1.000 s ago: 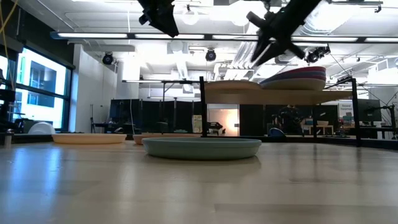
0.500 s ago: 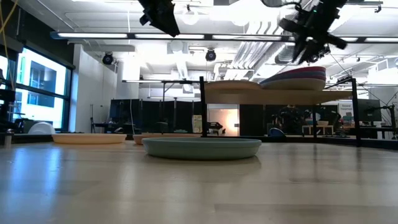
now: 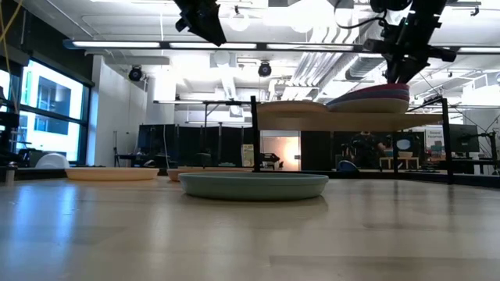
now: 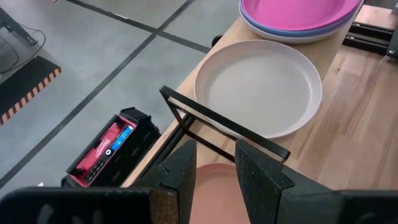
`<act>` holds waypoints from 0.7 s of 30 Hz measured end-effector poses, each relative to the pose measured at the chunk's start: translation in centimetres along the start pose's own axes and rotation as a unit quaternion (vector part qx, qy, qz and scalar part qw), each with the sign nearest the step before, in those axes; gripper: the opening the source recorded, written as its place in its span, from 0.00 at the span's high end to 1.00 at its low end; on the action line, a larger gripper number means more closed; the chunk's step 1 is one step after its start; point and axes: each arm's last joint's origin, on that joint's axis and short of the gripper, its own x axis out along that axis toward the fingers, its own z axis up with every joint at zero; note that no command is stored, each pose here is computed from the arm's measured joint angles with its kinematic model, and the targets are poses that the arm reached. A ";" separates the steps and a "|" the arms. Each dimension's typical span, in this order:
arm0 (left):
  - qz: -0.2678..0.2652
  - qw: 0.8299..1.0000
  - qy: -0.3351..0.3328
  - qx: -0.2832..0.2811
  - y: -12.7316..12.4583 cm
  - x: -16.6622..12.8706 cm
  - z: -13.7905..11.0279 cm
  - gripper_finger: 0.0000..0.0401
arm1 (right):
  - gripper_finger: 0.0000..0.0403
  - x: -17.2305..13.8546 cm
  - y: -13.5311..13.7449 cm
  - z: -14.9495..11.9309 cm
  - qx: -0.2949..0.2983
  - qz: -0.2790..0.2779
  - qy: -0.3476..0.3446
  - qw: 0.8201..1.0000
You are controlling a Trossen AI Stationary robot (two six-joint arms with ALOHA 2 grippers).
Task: Place and stack plates onto a shelf
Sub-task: Adjust the plates on the shelf
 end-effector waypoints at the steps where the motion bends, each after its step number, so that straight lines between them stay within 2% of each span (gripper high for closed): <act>1: 0.000 1.000 0.000 0.000 0.0 0.0 0.0 0.75 | 0.83 0.0 -0.1 0.1 0.002 -0.002 0.000 1.000; 21: 0.001 1.000 0.000 0.000 0.0 0.0 0.0 0.75 | 0.83 0.6 -1.7 0.5 0.022 -0.042 0.026 0.999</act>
